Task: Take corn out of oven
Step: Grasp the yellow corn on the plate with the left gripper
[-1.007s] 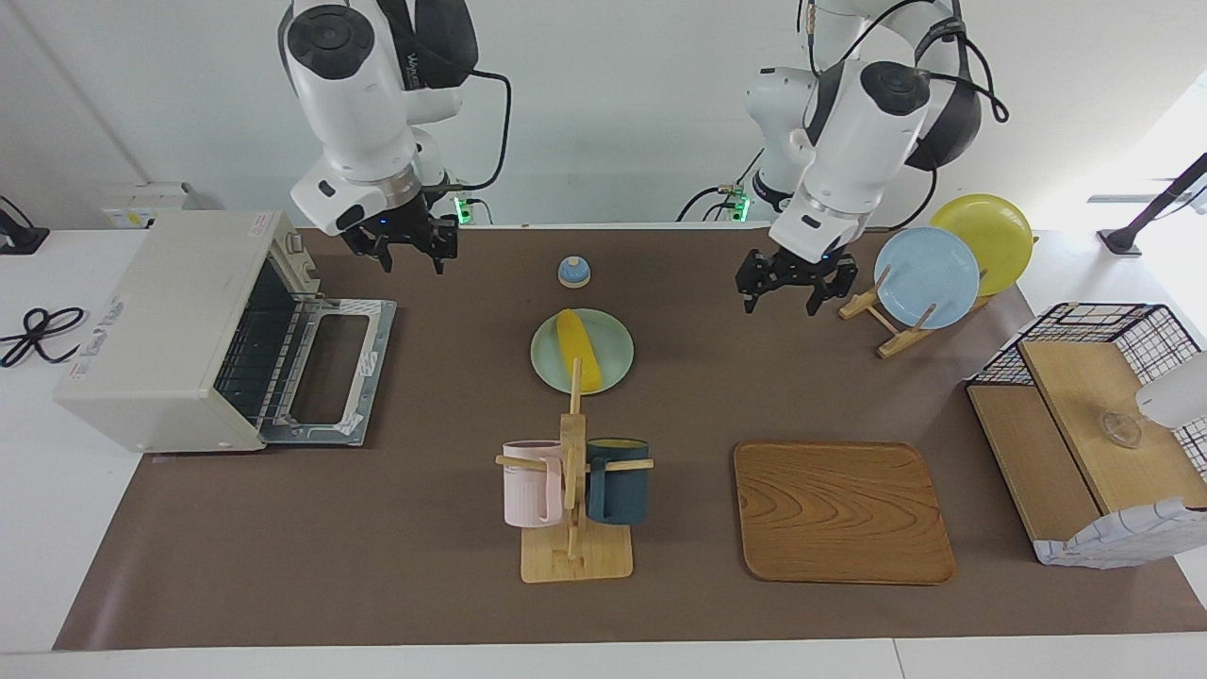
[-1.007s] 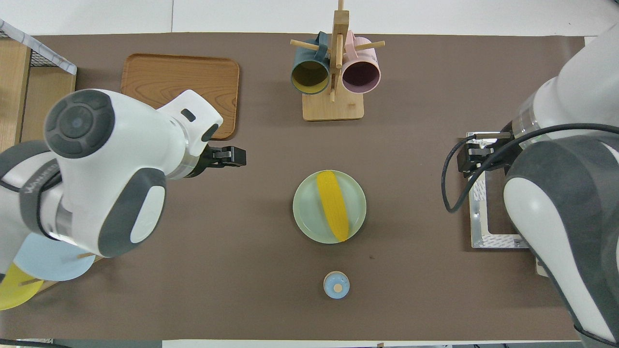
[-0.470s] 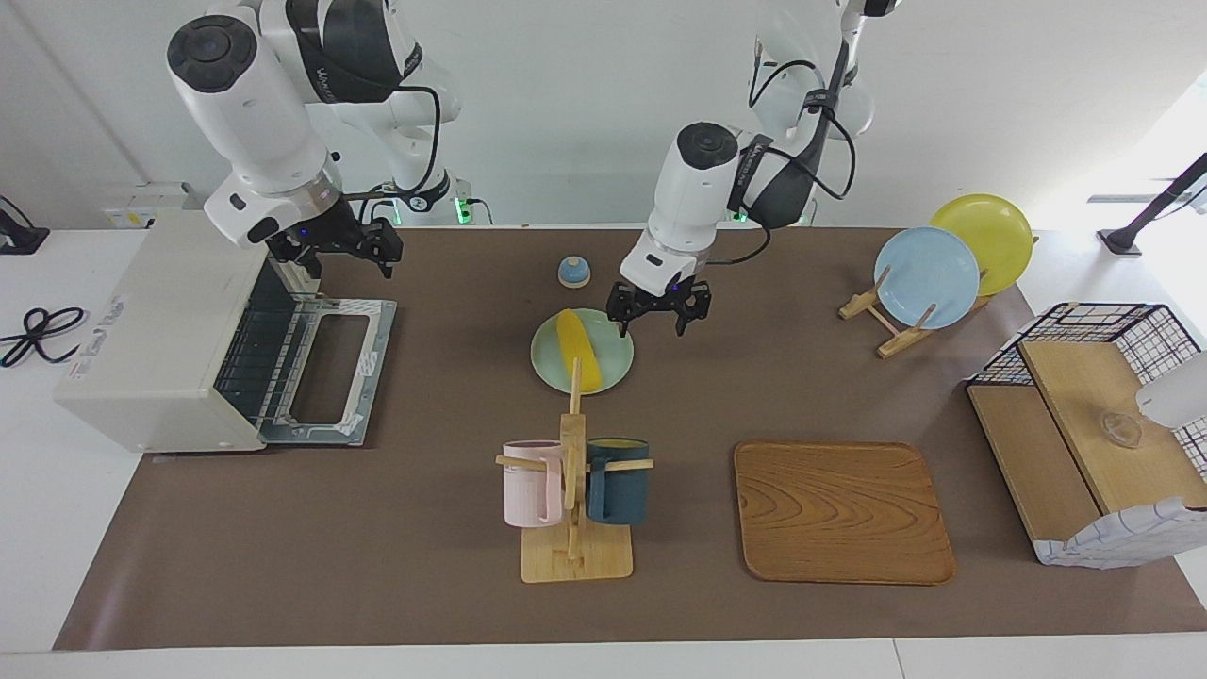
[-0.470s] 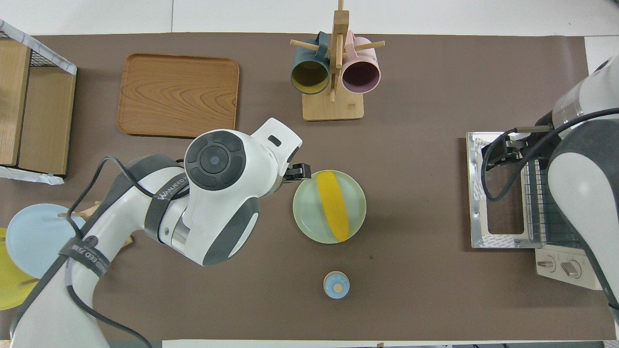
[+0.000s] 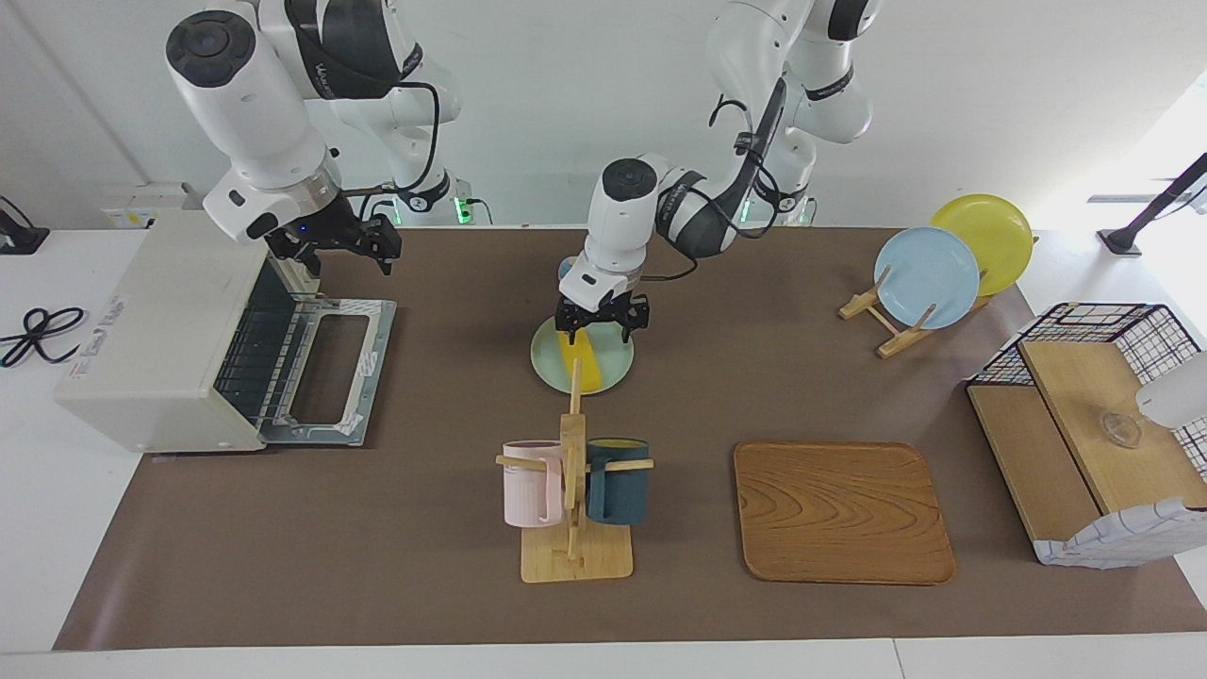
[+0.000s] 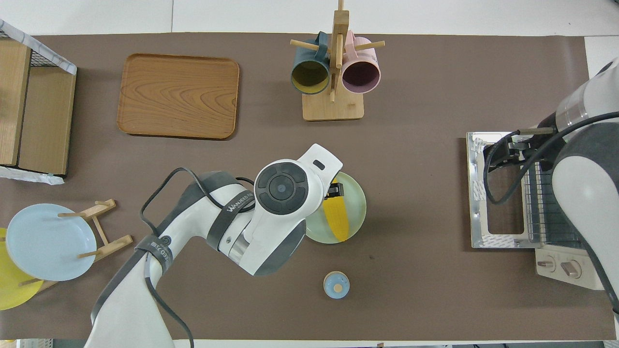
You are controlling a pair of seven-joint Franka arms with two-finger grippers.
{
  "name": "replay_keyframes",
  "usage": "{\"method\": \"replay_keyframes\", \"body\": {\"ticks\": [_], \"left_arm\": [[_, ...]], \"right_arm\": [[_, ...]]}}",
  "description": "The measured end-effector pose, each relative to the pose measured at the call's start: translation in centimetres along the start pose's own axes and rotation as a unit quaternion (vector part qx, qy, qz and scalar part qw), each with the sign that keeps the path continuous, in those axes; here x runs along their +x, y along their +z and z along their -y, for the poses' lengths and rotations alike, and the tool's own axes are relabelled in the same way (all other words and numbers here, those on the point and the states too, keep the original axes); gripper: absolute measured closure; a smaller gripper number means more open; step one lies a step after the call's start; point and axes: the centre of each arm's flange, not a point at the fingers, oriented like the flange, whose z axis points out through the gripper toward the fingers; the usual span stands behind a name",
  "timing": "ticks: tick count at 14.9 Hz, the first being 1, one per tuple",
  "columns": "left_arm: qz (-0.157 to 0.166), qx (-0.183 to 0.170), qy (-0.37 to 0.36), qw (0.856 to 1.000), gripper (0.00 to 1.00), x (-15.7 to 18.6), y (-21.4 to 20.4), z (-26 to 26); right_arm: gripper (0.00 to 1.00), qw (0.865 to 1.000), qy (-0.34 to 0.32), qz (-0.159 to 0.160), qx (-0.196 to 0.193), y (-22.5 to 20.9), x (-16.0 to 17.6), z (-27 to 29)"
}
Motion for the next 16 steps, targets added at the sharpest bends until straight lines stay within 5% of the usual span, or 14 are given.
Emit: {"method": "replay_keyframes", "body": {"ticks": [16], "left_arm": [[0.002, 0.001, 0.012, 1.000, 0.00, -1.5, 3.3, -2.0]], "right_arm": [[0.00, 1.000, 0.002, -0.018, 0.003, -0.5, -0.3, -0.2]]}}
